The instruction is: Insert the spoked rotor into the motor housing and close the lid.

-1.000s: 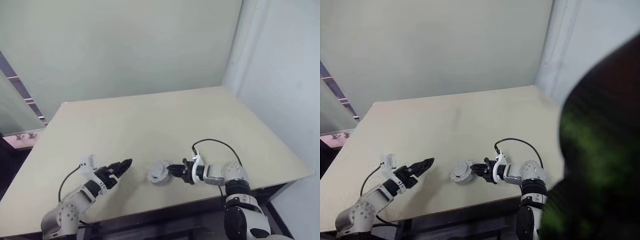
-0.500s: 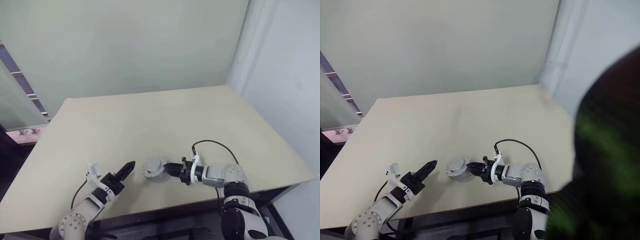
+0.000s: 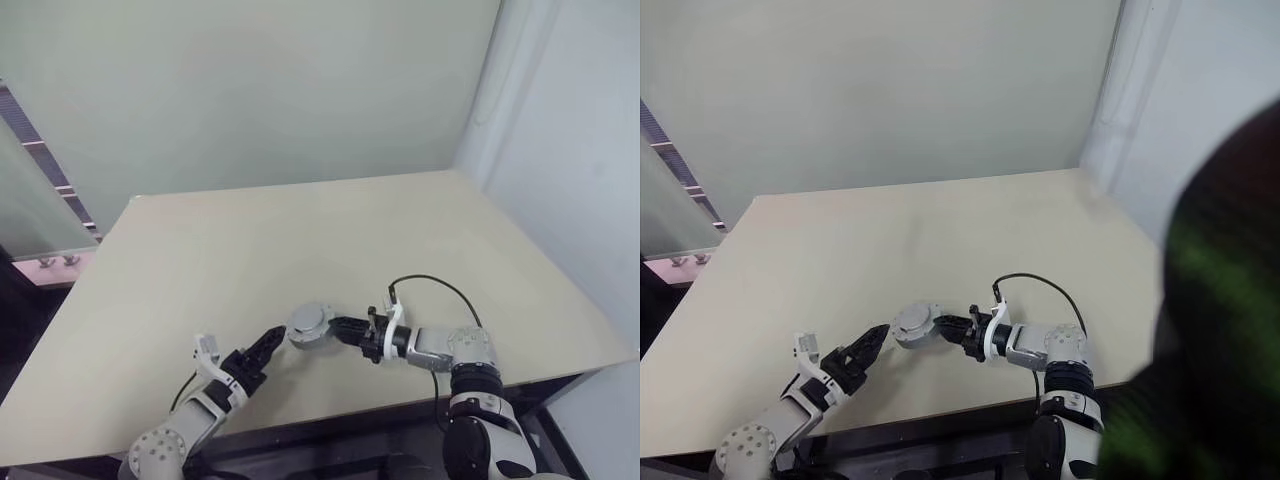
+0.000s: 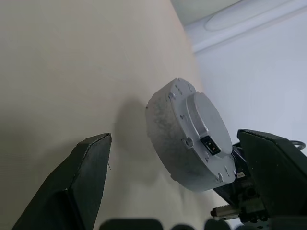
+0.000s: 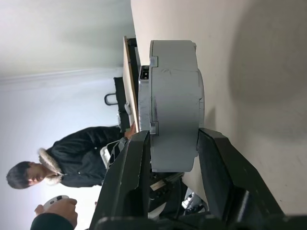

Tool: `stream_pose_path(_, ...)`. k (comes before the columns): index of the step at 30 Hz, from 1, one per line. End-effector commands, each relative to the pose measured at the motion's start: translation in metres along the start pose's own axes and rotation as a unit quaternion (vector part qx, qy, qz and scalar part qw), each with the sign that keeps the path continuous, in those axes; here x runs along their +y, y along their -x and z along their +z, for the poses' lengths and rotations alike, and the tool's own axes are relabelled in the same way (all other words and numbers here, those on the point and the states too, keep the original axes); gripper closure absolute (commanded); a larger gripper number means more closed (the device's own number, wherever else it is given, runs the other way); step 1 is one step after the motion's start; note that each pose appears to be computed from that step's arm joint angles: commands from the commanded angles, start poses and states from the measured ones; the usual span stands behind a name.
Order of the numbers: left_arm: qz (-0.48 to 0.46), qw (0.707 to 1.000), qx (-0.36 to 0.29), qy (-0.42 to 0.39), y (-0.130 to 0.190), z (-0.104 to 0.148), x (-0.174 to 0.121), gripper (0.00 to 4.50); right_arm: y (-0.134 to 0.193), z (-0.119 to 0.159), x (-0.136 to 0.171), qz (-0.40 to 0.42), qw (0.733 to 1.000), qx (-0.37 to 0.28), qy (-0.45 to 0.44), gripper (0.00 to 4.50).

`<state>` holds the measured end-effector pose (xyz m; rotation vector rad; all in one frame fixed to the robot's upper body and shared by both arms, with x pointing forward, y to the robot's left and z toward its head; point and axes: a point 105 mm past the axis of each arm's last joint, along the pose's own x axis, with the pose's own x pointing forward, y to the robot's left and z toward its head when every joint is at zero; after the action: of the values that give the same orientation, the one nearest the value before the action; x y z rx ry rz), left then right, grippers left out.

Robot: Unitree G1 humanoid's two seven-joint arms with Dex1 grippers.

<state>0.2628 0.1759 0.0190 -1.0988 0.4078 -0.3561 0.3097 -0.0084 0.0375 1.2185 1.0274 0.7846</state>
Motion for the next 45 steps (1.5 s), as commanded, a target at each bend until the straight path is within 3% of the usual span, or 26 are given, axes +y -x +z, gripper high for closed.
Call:
stream_pose_path(1, -0.032, 0.999, -0.007, 0.013, -0.011, 0.002, -0.014, 0.0, -0.015, -0.005, 0.043, 0.082, 0.996, 0.013, 0.025, 3.3)
stream_pose_path(13, -0.074, 0.995, -0.011, 0.06, -0.037, -0.007, -0.027, 0.0, -0.017, -0.013, 0.049, 0.09, 0.995, 0.033, 0.035, 3.3)
stream_pose_path(16, -0.085, 0.994, -0.014, 0.073, -0.039, -0.008, -0.03, 0.62, -0.016, -0.015, 0.048, 0.09, 0.995, 0.037, 0.036, 3.3)
stream_pose_path(19, -0.09, 0.992, -0.02, 0.087, -0.04, -0.008, -0.031, 1.67, -0.016, -0.016, 0.048, 0.09, 0.994, 0.038, 0.036, 3.3)
stream_pose_path(21, -0.09, 0.992, -0.02, 0.091, -0.041, -0.008, -0.031, 2.11, -0.016, -0.016, 0.048, 0.091, 0.994, 0.038, 0.037, 3.3)
stream_pose_path(34, -0.099, 0.99, -0.038, 0.093, -0.042, -0.002, -0.037, 2.24, -0.018, -0.003, 0.044, 0.069, 0.991, -0.023, 0.111, 3.3)
stream_pose_path(42, -0.092, 0.987, -0.091, 0.092, -0.039, 0.014, -0.033, 2.47, -0.015, 0.004, 0.046, 0.072, 0.985, -0.044, 0.152, 0.47)
stream_pose_path(45, -0.091, 0.985, -0.124, 0.082, -0.035, 0.028, -0.032, 2.47, -0.012, 0.011, 0.048, 0.067, 0.98, -0.061, 0.18, 0.1)
